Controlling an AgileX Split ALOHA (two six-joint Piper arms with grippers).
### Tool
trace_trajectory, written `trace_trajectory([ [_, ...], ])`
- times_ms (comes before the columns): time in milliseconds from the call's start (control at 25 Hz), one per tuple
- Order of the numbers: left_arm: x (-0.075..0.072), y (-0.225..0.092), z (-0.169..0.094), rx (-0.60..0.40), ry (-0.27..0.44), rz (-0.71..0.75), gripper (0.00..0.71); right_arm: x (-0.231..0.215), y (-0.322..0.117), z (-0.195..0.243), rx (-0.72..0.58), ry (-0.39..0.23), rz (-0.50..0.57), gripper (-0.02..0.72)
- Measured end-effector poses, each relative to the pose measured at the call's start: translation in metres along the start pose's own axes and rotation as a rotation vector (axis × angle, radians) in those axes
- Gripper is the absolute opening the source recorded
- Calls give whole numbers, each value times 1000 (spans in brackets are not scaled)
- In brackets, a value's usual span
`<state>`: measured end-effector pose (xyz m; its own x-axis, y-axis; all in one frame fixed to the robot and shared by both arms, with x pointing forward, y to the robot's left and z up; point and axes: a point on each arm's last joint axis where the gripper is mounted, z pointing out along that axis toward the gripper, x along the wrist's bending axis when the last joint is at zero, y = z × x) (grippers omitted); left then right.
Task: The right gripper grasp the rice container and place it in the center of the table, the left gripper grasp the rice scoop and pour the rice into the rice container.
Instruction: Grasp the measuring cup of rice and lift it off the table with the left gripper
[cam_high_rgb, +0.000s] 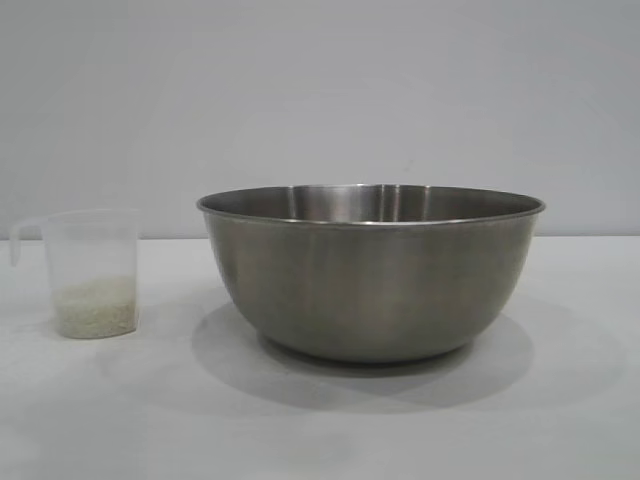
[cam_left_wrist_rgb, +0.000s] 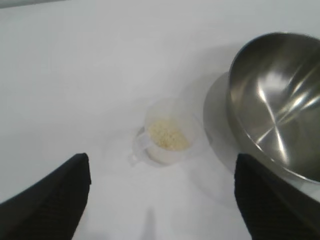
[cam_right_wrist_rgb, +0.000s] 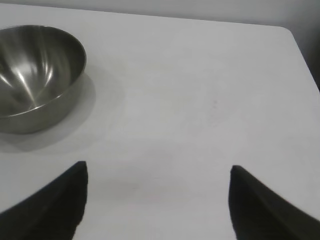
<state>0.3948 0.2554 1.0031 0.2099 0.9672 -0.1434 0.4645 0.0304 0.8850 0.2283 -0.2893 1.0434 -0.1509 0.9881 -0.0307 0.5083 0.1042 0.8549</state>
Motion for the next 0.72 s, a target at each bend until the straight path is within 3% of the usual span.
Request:
trace_trajectory([
  [280,10,-27,-2,-172,35,-24,526,0,0,0,0,0,0,531],
  [440,13,-38,1,-172,46,-13,526,0,0,0,0,0,0,531],
  [720,15,-54,27,-117,54,63,526,0,0,0,0,0,0,531],
])
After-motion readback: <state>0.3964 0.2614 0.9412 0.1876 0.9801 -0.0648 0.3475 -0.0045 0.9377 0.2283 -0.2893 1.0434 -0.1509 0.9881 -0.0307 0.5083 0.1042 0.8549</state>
